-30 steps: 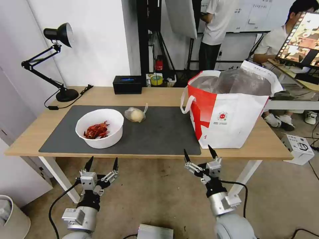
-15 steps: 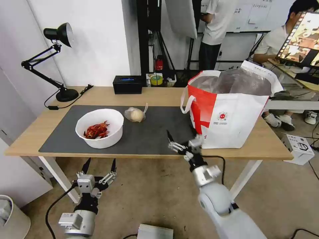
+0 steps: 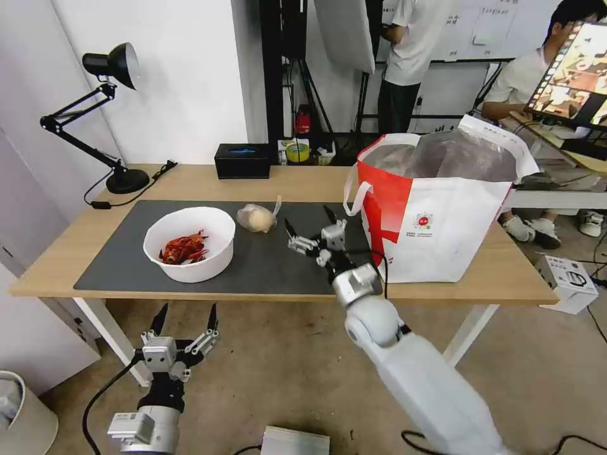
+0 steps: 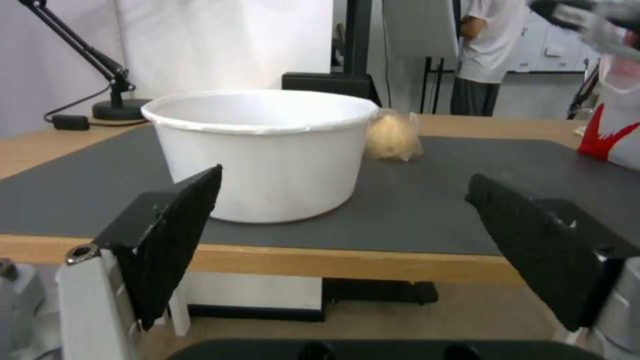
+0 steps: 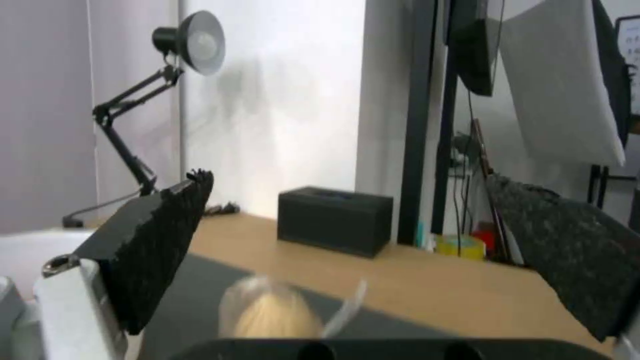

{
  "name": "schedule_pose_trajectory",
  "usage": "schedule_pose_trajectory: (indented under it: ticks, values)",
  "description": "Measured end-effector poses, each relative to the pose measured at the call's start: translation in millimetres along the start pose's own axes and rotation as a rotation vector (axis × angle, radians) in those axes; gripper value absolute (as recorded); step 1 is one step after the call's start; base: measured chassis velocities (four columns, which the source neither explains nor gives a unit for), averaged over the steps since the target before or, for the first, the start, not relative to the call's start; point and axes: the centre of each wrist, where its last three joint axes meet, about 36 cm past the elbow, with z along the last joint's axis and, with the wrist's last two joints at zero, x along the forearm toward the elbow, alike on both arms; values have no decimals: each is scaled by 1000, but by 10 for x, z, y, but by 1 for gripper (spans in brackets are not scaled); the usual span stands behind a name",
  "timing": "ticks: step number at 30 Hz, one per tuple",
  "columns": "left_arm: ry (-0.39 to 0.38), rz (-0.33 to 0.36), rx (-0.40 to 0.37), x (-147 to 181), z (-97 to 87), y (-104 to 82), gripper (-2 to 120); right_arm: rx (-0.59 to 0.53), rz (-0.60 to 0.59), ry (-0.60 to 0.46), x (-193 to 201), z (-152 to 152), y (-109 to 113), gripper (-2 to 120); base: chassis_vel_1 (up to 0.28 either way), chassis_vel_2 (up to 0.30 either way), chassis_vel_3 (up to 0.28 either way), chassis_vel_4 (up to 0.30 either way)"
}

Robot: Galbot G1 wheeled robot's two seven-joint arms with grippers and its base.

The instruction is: Pick up the trash from the table and place it into the takeout bag.

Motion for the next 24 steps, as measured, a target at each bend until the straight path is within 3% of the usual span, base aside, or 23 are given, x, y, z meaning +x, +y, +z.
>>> schedule_pose_trajectory:
  ticks: [5,11,24]
  values:
    - [-4,0,-10,27,-22,3,100,9,-11,-10,-541,-66,-42,100,0,0,0,0]
    - [-5,-4,-18,79,-23,18,100,-4,-5,14,-1021,-29,65,100,0,0,0,0]
    - [1,-1,-34,120,-37,17,100,-9,6,138,-1493,48,161,100,0,0,0,0]
